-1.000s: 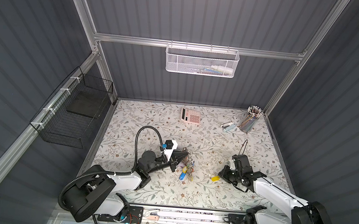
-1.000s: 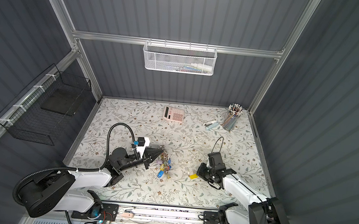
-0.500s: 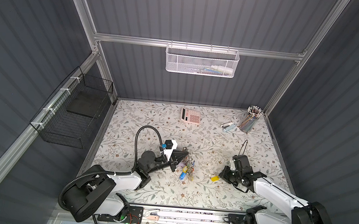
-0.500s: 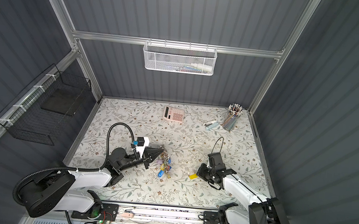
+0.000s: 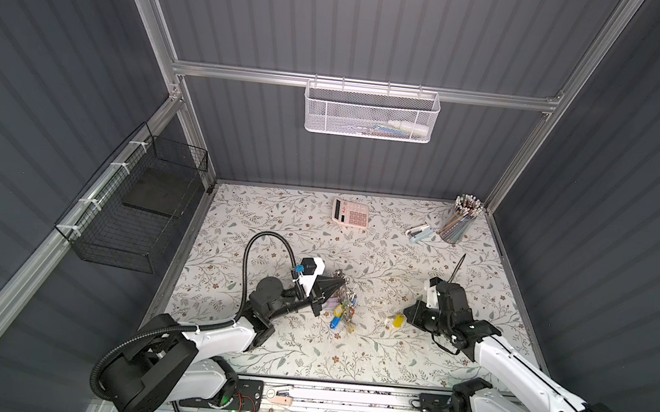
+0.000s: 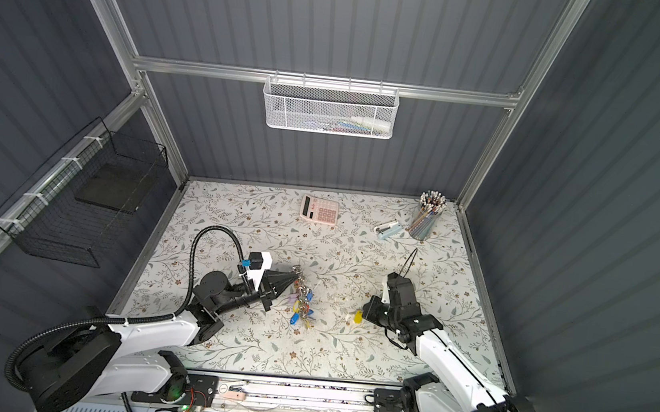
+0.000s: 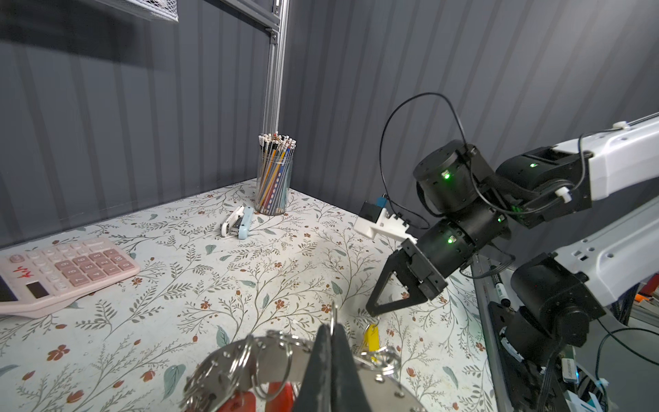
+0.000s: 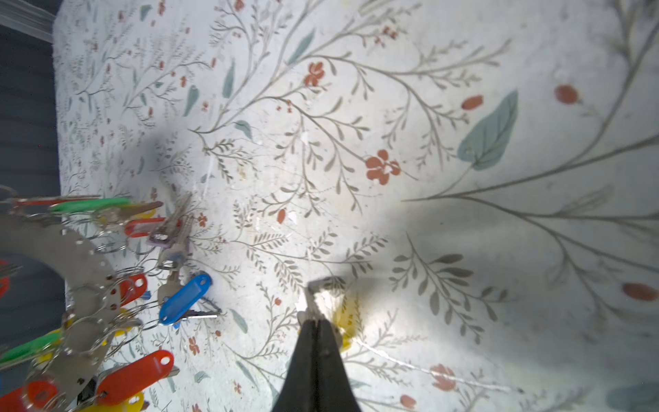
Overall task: Put the keys on the keyring
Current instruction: 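Lift the yellow-tag key off the table with the right gripper, then carry the key to the ring while the left gripper holds the ring up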
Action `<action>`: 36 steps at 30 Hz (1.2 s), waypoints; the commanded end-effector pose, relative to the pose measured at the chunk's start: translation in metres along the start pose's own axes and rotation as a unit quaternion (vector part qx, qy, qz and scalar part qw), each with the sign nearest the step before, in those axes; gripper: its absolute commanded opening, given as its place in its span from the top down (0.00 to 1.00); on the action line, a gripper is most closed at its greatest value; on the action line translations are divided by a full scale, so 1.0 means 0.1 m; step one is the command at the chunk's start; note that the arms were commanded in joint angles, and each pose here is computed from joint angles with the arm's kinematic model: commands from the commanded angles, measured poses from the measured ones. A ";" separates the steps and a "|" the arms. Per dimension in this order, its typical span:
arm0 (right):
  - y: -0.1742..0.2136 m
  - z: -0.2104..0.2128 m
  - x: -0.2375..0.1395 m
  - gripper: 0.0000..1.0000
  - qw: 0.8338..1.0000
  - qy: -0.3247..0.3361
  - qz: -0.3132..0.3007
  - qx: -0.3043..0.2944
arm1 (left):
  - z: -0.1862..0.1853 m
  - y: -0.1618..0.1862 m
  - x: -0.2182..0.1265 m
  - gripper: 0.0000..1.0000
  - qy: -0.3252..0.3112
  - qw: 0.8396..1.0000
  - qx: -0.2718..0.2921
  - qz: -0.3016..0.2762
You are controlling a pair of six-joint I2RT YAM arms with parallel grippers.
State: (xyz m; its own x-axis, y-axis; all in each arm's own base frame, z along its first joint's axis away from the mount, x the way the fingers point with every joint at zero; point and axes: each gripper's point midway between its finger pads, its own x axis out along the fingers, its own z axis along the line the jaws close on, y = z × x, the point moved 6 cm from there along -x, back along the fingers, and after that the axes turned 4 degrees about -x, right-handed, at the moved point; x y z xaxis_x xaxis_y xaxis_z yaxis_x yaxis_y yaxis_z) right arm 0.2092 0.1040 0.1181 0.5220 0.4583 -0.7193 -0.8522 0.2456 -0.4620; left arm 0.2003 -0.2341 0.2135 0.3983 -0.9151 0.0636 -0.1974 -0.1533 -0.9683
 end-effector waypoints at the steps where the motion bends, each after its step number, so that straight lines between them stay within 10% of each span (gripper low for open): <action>1: -0.23 0.25 -0.19 1.00 0.995 -0.049 -0.055 -0.060 | -0.05 -0.21 0.08 1.00 0.014 0.999 0.031 -0.024; 12: -0.56 0.94 -0.55 1.00 0.948 -0.222 -0.117 -0.194 | 0.03 -0.17 0.26 1.00 0.016 0.999 0.029 0.023; 36: -0.51 1.36 -0.36 1.00 0.916 -0.291 -0.057 -0.270 | 0.01 0.01 0.50 1.00 0.039 0.994 0.021 0.096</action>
State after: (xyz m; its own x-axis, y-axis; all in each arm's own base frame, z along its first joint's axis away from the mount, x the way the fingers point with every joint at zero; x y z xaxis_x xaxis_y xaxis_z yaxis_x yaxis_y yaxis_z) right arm 0.2271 0.1835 0.2235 0.3786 0.8483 -0.3702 -0.6152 -0.0682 -0.7854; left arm 0.2207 -0.2707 0.1944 0.3169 -0.9326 -0.1726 -0.2954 0.0759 -0.9524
